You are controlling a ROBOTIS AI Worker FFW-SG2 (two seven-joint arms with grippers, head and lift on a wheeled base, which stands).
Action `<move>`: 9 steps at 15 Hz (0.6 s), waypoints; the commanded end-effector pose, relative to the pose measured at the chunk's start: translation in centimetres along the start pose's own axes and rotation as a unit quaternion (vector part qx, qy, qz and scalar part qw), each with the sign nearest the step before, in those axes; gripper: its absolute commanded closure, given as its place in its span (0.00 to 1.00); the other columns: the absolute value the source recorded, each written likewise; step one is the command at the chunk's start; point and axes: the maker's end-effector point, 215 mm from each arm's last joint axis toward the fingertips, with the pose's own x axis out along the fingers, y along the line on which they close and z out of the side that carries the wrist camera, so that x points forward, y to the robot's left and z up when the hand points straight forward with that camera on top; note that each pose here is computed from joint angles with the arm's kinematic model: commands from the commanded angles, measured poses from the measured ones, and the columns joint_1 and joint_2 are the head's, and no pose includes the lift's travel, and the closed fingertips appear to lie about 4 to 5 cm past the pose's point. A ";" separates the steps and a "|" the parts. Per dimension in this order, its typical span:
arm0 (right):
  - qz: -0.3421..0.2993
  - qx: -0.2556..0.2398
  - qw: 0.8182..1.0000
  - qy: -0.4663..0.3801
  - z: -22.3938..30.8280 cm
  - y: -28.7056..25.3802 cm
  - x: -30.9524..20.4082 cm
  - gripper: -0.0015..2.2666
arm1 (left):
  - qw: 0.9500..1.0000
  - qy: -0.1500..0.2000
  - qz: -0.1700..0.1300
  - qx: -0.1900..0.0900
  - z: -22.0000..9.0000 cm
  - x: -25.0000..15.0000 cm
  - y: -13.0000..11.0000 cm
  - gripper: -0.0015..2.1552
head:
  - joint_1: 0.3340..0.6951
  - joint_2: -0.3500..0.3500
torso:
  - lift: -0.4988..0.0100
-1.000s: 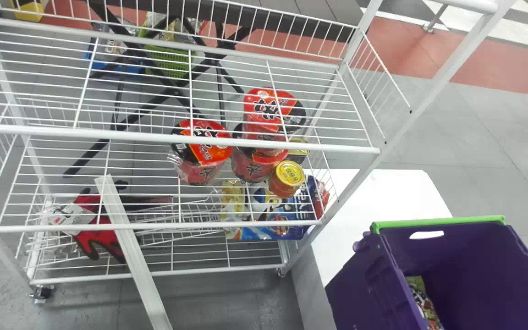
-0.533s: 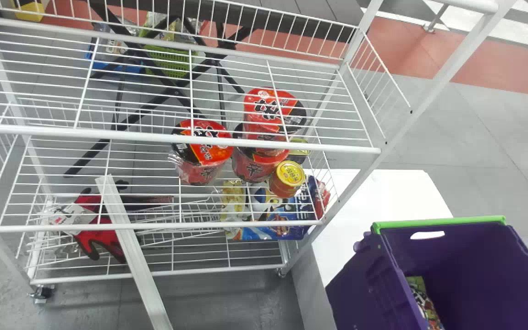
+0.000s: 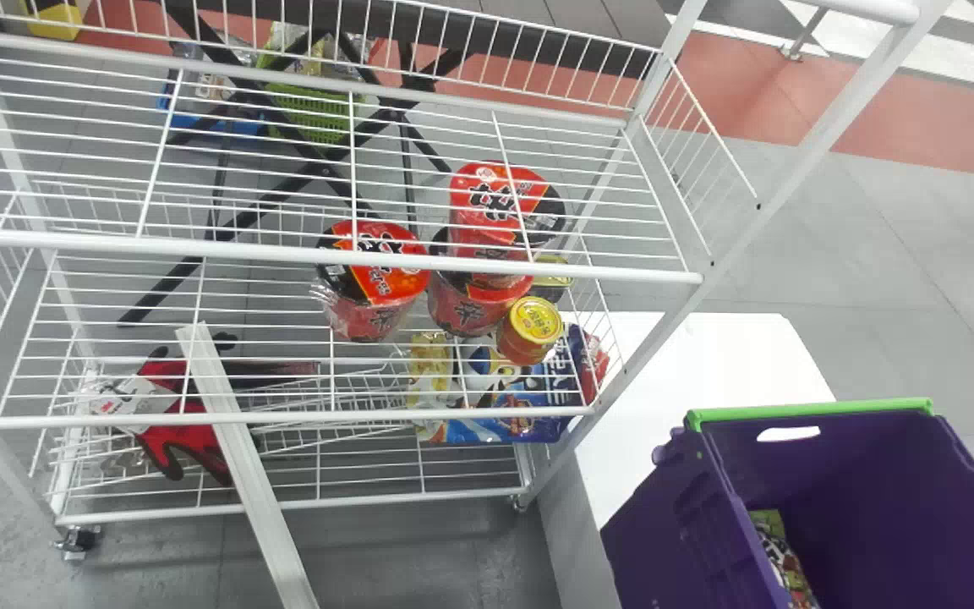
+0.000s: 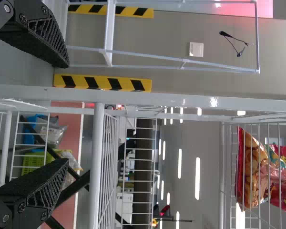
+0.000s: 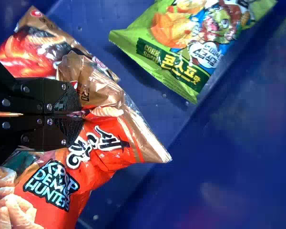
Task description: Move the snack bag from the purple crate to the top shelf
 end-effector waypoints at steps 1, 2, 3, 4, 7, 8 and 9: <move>0.008 0.021 1.000 0.010 -0.3 0.9 -1.4 0.99 | 1.000 0.001 0.000 0.000 -0.1 0.0 0.0 0.06 | 1.00 0.00 | 0.09; 0.014 0.037 0.999 0.020 -0.6 1.8 -2.2 0.99 | 1.000 0.001 0.000 0.001 -0.1 0.0 0.0 0.06 | 1.00 0.00 | 0.09; 0.022 0.045 0.999 0.021 -0.5 2.6 -2.9 0.99 | 1.000 0.001 -0.001 0.001 -0.1 0.0 0.0 0.06 | 1.00 0.00 | 0.09; 0.037 0.040 0.999 -0.001 1.0 3.8 -3.8 0.98 | 1.000 0.001 -0.002 0.000 0.0 0.0 -0.1 0.06 | 1.00 0.00 | 0.09; 0.056 0.019 0.996 -0.068 5.0 6.5 -6.8 0.96 | 1.000 0.000 -0.002 0.001 0.2 -0.1 -0.2 0.06 | 1.00 0.00 | 0.12; 0.064 0.014 0.994 -0.092 6.4 7.0 -8.2 0.95 | 1.000 0.000 -0.002 0.001 0.2 -0.1 -0.2 0.06 | 1.00 0.00 | 0.12; 0.072 0.007 0.990 -0.119 8.0 8.2 -9.6 0.95 | 1.000 0.000 -0.003 0.002 0.3 -0.1 -0.2 0.06 | 1.00 0.00 | 0.13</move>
